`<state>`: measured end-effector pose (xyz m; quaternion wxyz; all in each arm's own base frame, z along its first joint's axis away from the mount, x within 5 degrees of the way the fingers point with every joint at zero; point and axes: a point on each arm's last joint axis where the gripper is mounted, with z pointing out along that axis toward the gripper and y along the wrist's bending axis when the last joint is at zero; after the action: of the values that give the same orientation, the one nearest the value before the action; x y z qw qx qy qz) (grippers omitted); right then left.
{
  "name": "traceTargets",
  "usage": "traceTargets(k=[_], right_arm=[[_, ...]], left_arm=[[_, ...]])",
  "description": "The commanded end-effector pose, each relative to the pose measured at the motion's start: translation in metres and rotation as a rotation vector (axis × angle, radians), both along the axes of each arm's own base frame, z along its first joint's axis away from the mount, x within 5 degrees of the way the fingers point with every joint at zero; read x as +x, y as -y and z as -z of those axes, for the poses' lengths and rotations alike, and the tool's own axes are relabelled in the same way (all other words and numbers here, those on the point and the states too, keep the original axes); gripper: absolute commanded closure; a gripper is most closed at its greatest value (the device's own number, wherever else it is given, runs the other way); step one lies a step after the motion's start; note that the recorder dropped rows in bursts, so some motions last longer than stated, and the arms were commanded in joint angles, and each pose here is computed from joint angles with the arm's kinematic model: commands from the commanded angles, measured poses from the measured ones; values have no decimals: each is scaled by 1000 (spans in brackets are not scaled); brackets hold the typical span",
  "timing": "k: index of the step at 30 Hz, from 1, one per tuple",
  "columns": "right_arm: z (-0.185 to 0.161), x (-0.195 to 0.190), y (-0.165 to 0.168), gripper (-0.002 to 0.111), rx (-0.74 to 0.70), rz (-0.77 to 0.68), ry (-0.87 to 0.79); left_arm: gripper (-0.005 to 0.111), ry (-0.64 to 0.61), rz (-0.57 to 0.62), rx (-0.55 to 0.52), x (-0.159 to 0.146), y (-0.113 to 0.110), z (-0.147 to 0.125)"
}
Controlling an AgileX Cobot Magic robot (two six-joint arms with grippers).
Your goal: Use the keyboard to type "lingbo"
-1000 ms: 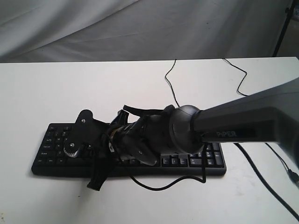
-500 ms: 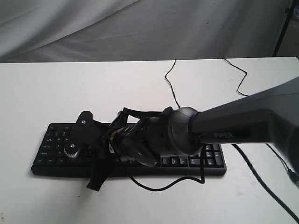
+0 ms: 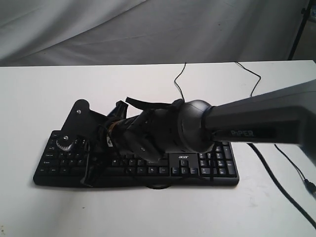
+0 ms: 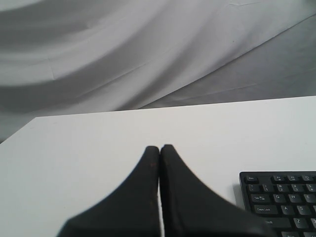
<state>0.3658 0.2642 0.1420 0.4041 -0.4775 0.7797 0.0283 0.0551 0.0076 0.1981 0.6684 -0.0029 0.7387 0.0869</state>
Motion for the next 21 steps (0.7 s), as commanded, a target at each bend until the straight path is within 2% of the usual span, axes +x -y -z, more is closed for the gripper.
traceTargets(k=[1,13,21], right_arm=[[-1,11,-6,108,-3,0,9],[24,14,-8,108,-32,0,-31],[26,16,-4,108,-34,13,-37]], left_arm=[[106,-4,4,-4,0,0,2],[106,-4,4,-4,0,0,2],[106,-4,4,-4,0,0,2]])
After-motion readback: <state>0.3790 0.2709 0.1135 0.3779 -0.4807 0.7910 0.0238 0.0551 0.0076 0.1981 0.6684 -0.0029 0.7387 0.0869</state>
